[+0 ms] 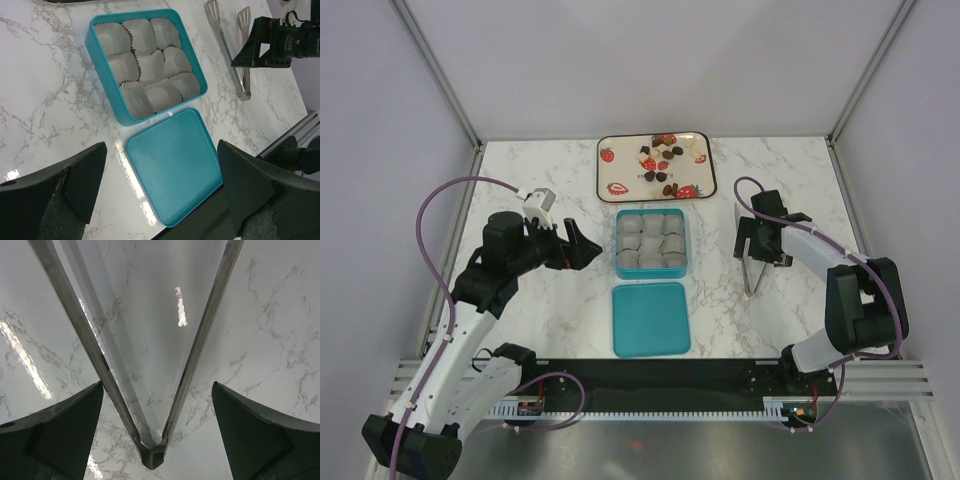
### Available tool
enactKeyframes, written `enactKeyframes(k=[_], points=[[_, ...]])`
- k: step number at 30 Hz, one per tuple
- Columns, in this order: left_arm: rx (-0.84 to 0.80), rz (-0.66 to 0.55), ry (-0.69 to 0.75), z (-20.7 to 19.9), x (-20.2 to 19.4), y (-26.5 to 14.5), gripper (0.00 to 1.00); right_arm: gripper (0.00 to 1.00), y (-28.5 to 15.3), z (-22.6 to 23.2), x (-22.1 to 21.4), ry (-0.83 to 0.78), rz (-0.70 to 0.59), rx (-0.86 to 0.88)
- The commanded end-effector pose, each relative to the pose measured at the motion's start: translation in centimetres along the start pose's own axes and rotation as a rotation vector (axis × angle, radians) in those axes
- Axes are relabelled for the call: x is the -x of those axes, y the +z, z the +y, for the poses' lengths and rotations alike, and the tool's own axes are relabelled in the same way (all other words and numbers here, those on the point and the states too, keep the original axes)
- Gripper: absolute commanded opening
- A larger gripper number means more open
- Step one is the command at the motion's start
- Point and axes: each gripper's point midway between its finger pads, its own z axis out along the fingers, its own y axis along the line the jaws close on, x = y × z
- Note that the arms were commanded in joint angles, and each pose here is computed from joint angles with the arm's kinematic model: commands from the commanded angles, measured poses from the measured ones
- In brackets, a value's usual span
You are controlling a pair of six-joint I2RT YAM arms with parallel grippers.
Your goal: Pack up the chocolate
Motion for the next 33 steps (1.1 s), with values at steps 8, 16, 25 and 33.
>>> enactKeyframes(k=[8,16,25,33], points=[[-0.013,0.002,0.027,-0.1,-0.2,0.0,1.0,0.98,3.2,0.4,1.5,0.037,-0.06,0.005],[-0.01,0.006,0.028,0.0,-0.3,0.1,1.0,0.98,4.5,0.1,1.5,0.034,-0.084,-0.006],[-0.01,0.01,0.028,0.0,-0.4,0.1,1.0,0.96,4.4,-0.1,0.9,0.049,-0.077,0.069],[-0.016,0.002,0.032,-0.2,-0.3,-0.1,1.0,0.92,4.7,0.0,0.9,0.032,-0.061,0.079]])
